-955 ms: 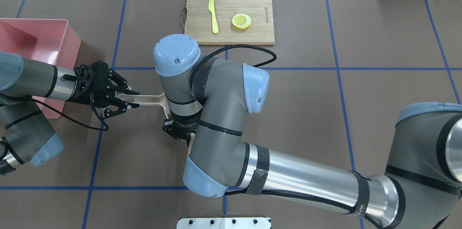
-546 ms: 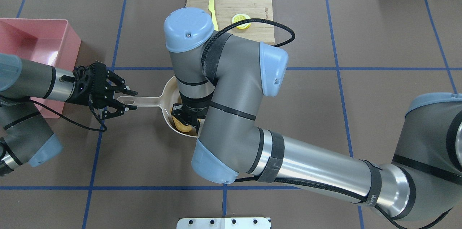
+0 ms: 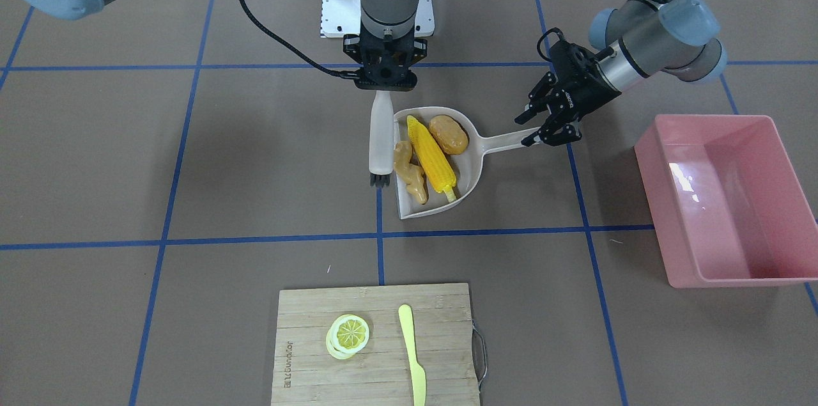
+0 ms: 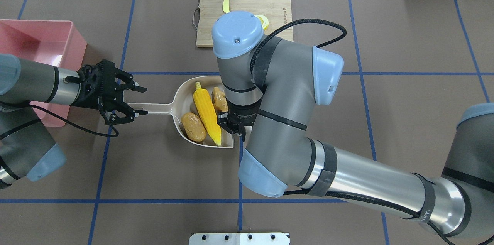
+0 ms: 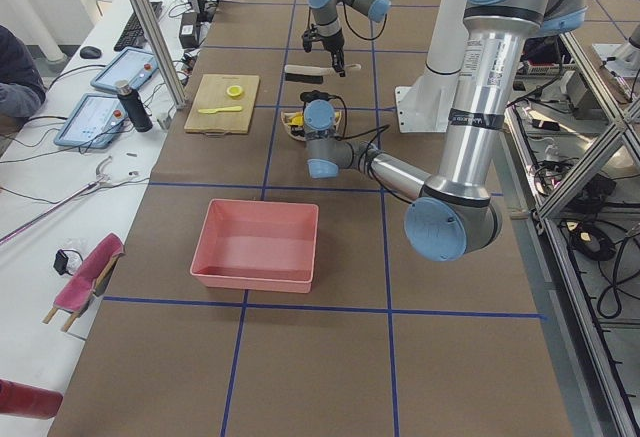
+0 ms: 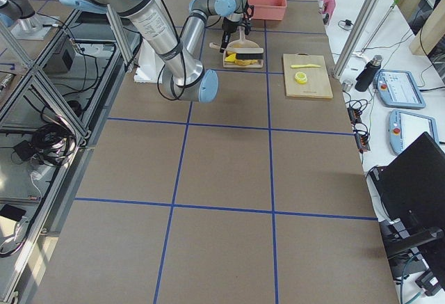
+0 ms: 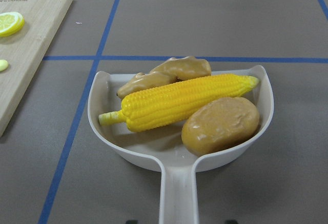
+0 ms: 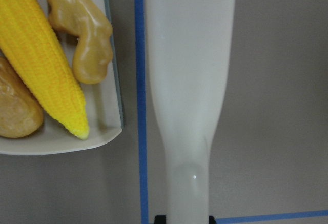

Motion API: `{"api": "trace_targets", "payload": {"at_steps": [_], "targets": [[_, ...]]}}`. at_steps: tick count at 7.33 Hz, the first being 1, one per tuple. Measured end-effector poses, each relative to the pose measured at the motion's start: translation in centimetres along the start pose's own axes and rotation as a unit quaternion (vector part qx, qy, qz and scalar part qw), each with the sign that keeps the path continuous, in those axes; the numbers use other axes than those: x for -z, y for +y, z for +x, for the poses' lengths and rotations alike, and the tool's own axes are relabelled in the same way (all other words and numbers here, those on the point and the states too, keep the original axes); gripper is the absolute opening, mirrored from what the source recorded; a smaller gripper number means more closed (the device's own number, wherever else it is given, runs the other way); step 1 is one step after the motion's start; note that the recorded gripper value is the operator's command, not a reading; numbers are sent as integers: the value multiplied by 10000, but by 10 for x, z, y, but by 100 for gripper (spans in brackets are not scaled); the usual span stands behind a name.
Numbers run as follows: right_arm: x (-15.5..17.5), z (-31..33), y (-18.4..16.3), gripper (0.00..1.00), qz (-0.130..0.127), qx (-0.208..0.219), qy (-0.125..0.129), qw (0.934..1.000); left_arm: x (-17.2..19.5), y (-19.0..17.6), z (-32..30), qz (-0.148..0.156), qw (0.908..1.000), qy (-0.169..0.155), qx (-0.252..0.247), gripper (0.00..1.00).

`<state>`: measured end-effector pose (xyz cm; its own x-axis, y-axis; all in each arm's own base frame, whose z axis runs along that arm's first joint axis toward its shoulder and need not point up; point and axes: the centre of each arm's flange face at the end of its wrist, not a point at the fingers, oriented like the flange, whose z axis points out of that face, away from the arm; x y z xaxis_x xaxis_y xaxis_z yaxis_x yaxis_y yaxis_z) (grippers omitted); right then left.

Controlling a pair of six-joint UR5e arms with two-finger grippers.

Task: Sweep and dump trash into bin

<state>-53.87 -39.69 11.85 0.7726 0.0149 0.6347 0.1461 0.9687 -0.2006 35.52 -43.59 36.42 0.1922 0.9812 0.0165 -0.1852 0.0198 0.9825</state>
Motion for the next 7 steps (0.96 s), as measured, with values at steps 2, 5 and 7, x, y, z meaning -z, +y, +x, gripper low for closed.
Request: {"api": "trace_targets", "payload": {"at_steps": [2,5,7], "targets": [[-11,20,1,0,45,98,123,9999,-1,-11,-3,-463,9986,-238,95,98],[-36,34,8,0,57,363,340,9987,-13,-26,3,-1265,9911,-164,385,98],[-57,34,18,0,18,489,493,9976,-20,-41,1,-1650,9855,-69,399,98]]}}
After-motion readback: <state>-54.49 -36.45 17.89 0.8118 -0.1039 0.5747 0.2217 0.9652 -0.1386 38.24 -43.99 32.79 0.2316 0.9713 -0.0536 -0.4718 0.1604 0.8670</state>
